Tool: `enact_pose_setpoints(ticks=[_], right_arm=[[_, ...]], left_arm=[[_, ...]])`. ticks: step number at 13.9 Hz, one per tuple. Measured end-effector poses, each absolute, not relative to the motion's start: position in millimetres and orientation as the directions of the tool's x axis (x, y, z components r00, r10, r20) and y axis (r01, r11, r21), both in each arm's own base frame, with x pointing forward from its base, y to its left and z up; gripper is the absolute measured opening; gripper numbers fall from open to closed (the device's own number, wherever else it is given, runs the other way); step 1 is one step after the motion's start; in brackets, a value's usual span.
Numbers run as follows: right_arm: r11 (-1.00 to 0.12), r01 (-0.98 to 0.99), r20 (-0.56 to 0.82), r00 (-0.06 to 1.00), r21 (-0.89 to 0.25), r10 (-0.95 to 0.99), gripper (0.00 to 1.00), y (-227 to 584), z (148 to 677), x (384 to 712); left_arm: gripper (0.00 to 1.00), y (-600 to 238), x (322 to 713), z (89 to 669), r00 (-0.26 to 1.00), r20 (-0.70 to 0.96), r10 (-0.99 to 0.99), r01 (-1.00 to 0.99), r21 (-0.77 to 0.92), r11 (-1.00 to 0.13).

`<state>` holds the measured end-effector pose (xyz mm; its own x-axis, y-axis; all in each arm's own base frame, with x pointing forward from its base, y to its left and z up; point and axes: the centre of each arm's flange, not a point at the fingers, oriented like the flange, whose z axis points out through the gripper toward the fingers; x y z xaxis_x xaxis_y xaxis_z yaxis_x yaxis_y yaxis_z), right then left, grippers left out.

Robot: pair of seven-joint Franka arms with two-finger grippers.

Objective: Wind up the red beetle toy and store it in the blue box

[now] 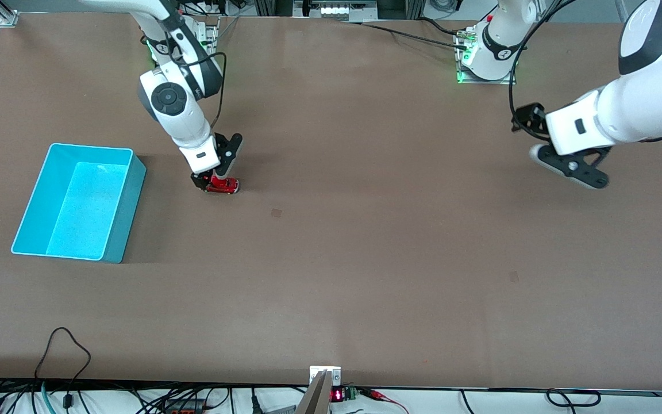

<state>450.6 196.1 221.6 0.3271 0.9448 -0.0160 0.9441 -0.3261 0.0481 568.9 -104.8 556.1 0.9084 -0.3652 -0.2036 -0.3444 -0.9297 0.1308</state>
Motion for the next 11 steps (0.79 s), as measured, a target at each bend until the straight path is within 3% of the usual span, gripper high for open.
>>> enact_pose_setpoints(ticks=[9,10,11], right_arm=[[-0.274,0.961,0.025,0.273,0.047,0.962,1.0,198,183,448],[-0.27,0.962,0.025,0.269,0.048,0.963,0.93,197,182,448],[-0.265,0.963,0.025,0.264,0.051,0.964,0.79,197,182,448]], left_arm=[[1.0,-60,541,571,0.981,0.091,-0.17,-0.177,0.072,-0.982],[1.0,-60,538,573,0.983,0.082,-0.164,-0.17,0.073,-0.983],[1.0,-61,536,576,0.986,0.071,-0.15,-0.155,0.076,-0.985]])
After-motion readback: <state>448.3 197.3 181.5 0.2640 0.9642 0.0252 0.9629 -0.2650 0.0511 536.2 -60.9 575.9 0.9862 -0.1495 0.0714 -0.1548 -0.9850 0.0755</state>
